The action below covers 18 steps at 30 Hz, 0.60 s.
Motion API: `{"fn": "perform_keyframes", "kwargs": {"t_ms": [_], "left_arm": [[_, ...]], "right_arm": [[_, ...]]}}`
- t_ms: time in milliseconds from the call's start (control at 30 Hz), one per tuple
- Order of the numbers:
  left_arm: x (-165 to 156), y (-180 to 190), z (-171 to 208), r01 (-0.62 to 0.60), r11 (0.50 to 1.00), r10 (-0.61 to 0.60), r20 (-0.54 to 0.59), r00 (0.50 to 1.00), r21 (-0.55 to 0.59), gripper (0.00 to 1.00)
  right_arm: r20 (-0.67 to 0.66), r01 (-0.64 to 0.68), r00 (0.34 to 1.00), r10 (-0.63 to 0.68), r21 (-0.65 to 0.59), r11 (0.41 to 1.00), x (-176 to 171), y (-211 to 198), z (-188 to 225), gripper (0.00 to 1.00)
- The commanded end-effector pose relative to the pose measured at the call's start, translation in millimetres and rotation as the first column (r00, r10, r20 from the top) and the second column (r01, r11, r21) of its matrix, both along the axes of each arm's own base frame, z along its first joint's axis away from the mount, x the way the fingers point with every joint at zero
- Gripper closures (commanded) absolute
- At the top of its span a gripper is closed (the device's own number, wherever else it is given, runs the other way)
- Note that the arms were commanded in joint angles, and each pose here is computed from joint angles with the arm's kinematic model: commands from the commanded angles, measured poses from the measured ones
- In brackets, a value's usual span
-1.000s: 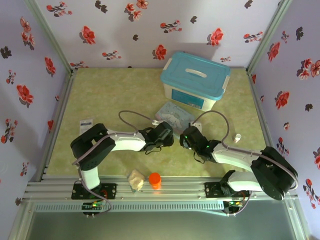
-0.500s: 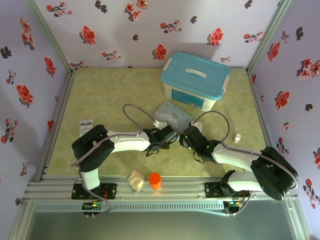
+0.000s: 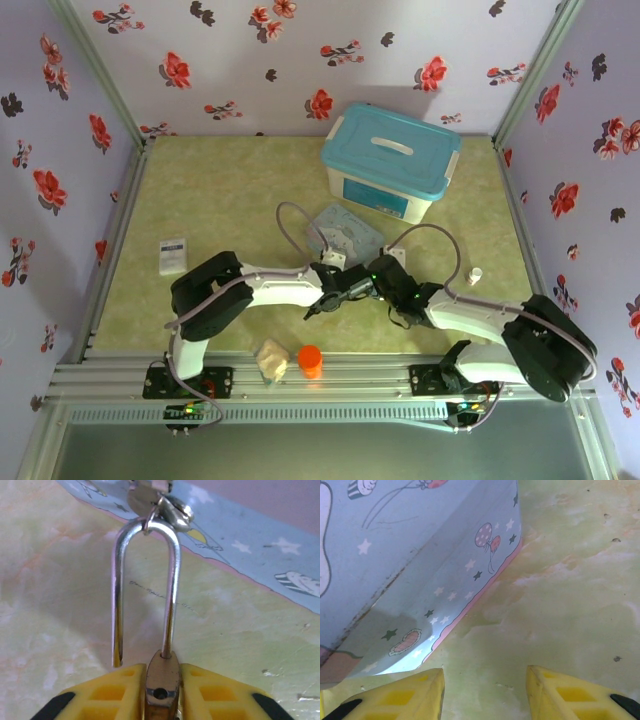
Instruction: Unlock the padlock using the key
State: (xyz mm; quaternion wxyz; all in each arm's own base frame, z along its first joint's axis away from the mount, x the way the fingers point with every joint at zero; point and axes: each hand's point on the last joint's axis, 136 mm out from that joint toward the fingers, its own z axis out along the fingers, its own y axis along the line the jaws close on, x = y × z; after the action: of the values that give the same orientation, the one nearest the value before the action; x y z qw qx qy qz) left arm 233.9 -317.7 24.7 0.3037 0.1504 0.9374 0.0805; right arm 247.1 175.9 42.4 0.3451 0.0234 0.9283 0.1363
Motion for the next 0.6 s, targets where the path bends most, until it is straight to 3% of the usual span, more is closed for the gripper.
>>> {"fn": "perform_keyframes", "kwargs": {"t_ms": [0, 300, 433, 567], "left_arm": [[2, 1, 14, 0.02, 0.999, -0.022, 0.055, 0.998, 0.045, 0.73], [-13, -27, 30, 0.091, 0.996, -0.089, 0.087, 0.992, -0.02, 0.73], [-15, -23, 30, 0.077, 0.997, -0.077, 0.074, 0.994, 0.004, 0.72], [-15, -19, 45, 0.062, 0.996, -0.057, 0.085, 0.995, -0.061, 0.62]], "right_arm": [[0.012, 0.05, 0.999, -0.05, 0.001, 0.999, 0, -10, 2, 0.54], [0.027, 0.082, 0.996, -0.082, -0.012, 0.997, -1, -20, 2, 0.54], [0.022, 0.079, 0.997, -0.079, -0.008, 0.997, -2, -19, 2, 0.54], [0.036, 0.019, 0.999, -0.022, 0.097, 0.995, -7, -5, 9, 0.54]]}}
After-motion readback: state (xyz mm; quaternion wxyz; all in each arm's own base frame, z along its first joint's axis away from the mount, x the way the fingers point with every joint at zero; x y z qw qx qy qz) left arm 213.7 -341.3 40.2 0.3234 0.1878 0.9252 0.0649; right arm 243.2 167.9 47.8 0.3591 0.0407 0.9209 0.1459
